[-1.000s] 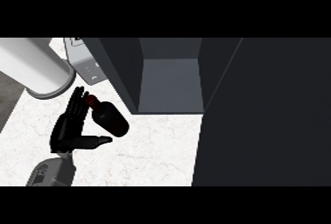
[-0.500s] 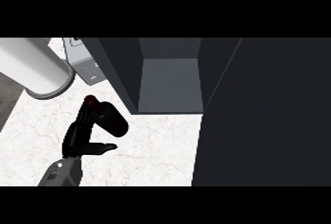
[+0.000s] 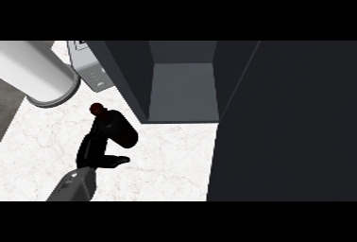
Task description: Pick up the wine, place it into the cabinet and close the cabinet
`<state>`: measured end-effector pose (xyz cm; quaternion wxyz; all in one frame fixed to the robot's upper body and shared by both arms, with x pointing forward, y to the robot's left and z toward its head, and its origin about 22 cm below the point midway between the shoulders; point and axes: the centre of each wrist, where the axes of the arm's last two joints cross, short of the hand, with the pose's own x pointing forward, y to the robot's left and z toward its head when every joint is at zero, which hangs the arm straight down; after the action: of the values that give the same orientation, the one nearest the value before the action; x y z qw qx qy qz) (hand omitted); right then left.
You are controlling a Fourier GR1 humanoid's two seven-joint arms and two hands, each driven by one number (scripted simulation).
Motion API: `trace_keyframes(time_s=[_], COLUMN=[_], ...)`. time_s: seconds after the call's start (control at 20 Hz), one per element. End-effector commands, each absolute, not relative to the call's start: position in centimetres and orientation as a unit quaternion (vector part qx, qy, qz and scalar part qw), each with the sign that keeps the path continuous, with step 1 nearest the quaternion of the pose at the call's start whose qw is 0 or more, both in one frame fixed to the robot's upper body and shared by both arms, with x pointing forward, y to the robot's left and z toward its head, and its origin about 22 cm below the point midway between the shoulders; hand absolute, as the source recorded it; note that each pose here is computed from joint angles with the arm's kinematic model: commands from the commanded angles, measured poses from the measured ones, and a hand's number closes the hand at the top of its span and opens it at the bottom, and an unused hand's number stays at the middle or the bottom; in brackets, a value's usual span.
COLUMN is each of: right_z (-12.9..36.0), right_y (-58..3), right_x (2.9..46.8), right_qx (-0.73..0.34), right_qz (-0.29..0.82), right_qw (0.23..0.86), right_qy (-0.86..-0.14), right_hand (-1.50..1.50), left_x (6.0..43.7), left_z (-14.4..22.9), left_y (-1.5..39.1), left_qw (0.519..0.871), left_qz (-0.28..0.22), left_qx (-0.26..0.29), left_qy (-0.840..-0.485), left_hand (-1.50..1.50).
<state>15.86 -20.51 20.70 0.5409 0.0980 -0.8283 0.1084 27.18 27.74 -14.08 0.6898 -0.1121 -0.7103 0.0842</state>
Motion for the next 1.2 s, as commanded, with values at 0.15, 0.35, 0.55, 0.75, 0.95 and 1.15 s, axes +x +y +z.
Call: trace_keyframes(time_s=[0.15, 0.35, 0.55, 0.75, 0.95, 1.15], right_z=[20.8, 22.1, 22.2, 21.1, 21.2, 21.2], right_y=[-21.0, -20.4, -20.0, -19.3, -20.5, -20.4], right_x=[15.5, 14.6, 16.0, 16.5, 14.6, 12.7], right_qx=[0.121, 0.123, 0.121, 0.124, 0.124, 0.122], right_qz=[0.116, 0.113, 0.117, 0.11, 0.115, 0.109], right_qw=[0.535, 0.526, 0.532, 0.544, 0.538, 0.545], right_qy=[-0.828, -0.834, -0.83, -0.822, -0.826, -0.822], right_hand=[-1.5, -1.5, -1.5, -1.5, -1.5, -1.5], left_x=[26.0, 27.0, 27.9, 29.2, 28.5, 30.2], left_z=[-15.8, -14.8, -15.0, -14.2, -14.6, -13.4], left_y=[26.4, 29.0, 24.9, 23.7, 25.0, 25.0], left_qw=[0.673, 0.671, 0.671, 0.654, 0.644, 0.655], left_qz=[0.102, 0.09, 0.09, 0.092, 0.118, 0.126], left_qx=[-0.151, -0.14, -0.142, -0.139, -0.117, -0.138], left_qy=[-0.717, -0.723, -0.722, -0.738, -0.747, -0.732], left_hand=[-1.5, -1.5, -1.5, -1.5, 1.5, 1.5])
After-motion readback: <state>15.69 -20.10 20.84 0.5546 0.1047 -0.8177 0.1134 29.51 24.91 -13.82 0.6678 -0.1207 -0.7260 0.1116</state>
